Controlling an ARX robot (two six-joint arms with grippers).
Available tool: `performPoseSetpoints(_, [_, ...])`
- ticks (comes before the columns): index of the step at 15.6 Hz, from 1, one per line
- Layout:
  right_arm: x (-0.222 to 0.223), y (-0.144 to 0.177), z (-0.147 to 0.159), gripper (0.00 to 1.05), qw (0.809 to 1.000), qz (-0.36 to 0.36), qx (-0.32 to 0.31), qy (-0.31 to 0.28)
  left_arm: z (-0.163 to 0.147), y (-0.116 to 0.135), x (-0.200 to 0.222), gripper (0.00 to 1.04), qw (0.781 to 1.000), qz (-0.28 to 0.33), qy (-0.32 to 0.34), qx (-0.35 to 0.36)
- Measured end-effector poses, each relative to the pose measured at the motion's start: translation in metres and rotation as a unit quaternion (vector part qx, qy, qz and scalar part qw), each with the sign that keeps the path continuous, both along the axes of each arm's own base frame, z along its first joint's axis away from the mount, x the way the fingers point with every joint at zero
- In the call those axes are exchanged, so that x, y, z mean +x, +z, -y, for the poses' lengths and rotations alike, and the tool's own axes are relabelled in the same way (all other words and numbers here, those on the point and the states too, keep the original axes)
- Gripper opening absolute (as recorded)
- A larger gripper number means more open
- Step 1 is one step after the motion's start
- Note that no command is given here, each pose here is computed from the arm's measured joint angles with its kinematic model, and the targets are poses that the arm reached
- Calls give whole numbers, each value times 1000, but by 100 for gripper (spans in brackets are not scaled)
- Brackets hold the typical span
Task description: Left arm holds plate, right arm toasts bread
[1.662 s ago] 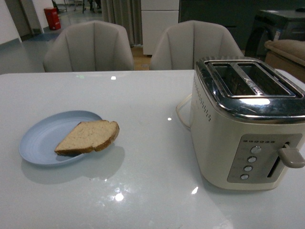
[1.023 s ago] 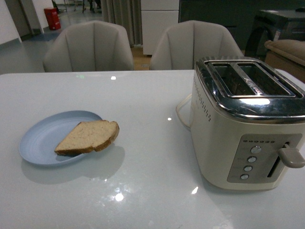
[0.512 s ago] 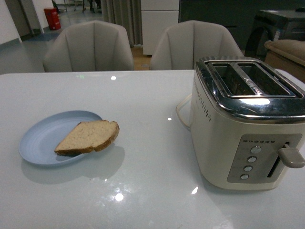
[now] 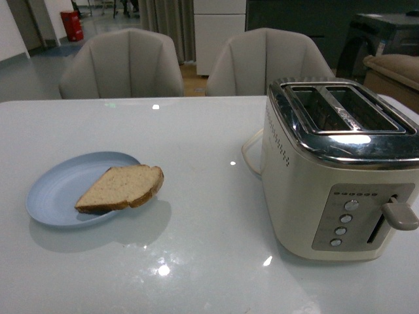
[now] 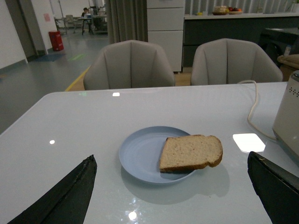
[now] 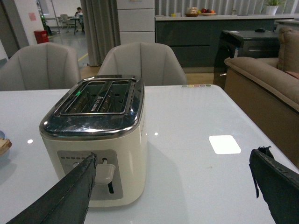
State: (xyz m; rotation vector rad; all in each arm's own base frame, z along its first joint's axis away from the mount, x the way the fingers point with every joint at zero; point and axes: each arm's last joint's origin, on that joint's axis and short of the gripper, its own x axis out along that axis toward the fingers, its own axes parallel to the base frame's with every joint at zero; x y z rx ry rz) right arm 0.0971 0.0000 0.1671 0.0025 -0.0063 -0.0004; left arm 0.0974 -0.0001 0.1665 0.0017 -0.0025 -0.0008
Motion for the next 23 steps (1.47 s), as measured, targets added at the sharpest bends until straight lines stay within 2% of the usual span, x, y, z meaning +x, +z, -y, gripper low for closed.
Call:
performPoseSetpoints(1, [0,0,0,98,1000,0,0,0,0,0,0,98,1000,-2,-1,-1])
performPoseSetpoints(2, [0,0,0,98,1000,0,0,0,0,-3,0,98,998,-61,-14,-31])
performPoseSetpoints(3, [0,0,0,98,1000,0,0,0,0,2,2,98,995,-80,-17,-62])
performPoseSetpoints(6, [0,0,0,98,1000,0,0,0,0,33,11,98,995,-14,-41,-89])
performPoseSetpoints(9, [0,0,0,98,1000,0,0,0,-6,24,62,98,997,-38,-45,-55])
performPoseSetpoints(11, [0,0,0,98,1000,0,0,0,-9,33,125,98,998,-26,-57,-11])
performPoseSetpoints(12, [0,0,0,98,1000,0,0,0,-12,29,155,98,998,-42,-57,-4])
performPoseSetpoints(15, [0,0,0,98,1000,0,0,0,-18,-31,234,98,983,-177,-54,14])
performPoseSetpoints(17, [0,0,0,98,1000,0,0,0,-26,-54,270,98,975,-217,-44,12])
performPoseSetpoints(19, [0,0,0,98,1000,0,0,0,-42,-71,292,98,968,-248,-33,-3])
performPoseSetpoints(21, [0,0,0,98,1000,0,0,0,-56,-90,296,98,960,-280,-18,-27])
performPoseSetpoints(23, [0,0,0,98,1000,0,0,0,-68,-100,300,98,958,-282,-5,-42])
